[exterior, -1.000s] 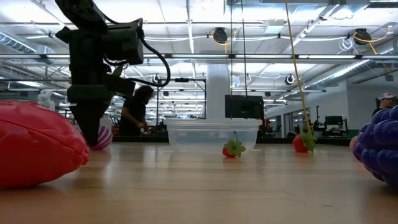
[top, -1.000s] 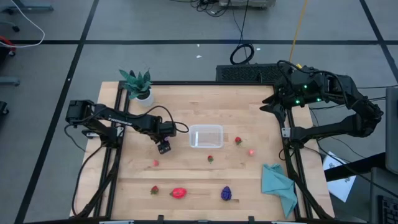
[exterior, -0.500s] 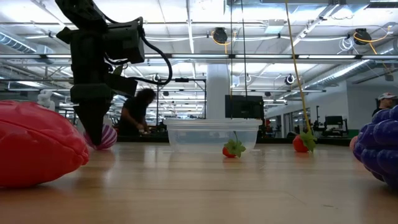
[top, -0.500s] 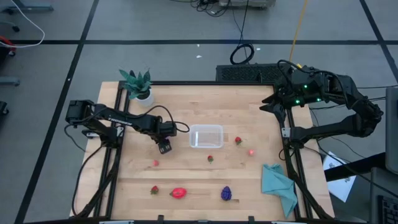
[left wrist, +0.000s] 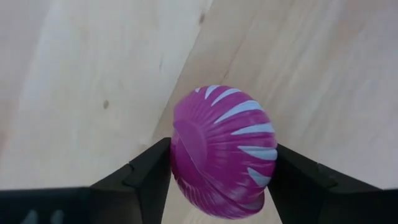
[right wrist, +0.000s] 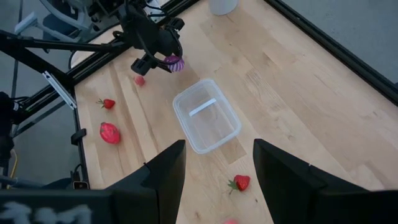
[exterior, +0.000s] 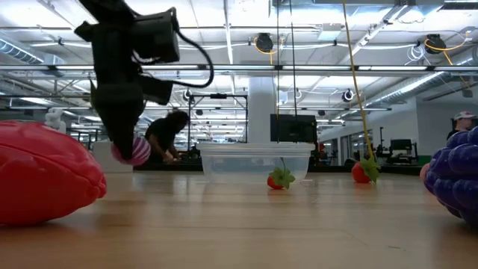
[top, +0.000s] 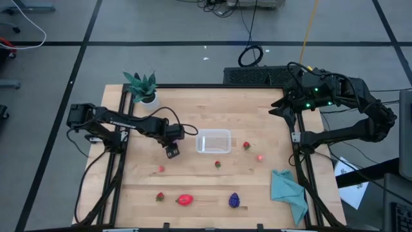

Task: Pick and placing Produce into tupperware
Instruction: Put the purple onion into the transparent bin

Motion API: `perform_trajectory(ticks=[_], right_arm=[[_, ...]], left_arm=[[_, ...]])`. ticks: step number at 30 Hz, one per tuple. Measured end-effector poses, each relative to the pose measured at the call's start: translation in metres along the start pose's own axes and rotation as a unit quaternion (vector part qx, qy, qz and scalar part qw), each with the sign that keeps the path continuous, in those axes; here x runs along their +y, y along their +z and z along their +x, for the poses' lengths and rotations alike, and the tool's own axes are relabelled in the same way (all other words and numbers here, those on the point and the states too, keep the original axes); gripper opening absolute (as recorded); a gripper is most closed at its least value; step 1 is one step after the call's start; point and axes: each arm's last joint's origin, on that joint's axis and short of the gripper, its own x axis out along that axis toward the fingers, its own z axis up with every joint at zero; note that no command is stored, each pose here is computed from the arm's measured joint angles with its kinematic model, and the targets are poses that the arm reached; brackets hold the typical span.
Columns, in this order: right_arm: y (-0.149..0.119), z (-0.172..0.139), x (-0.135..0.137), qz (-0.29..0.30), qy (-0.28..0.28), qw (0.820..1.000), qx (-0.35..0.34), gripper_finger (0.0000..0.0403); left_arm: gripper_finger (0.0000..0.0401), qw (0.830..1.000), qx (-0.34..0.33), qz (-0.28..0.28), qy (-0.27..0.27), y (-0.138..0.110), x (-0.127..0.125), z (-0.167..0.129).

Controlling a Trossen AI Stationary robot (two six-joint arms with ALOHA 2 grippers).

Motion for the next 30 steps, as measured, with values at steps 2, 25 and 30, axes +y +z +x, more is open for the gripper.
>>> perform_trajectory(ticks=[2, 25, 30], right_arm=[[0.0, 0.0, 0.0, 0.0, 0.0, 1.0, 0.0, 0.018], [0.0, 0.0, 0.0, -0.004, 0.0, 1.0, 0.0, 0.018], [0.0, 0.0, 0.0, -0.006, 0.0, 1.0, 0.0, 0.018]], left_arm=[[0.023, 1.0, -0.011, 0.009, -0.004, 0.007, -0.002, -0.013], [0.023, 0.976, -0.182, 0.104, -0.055, 0.091, -0.038, -0.01], [0.023, 0.983, -0.131, 0.123, -0.038, 0.107, -0.045, 0.006]])
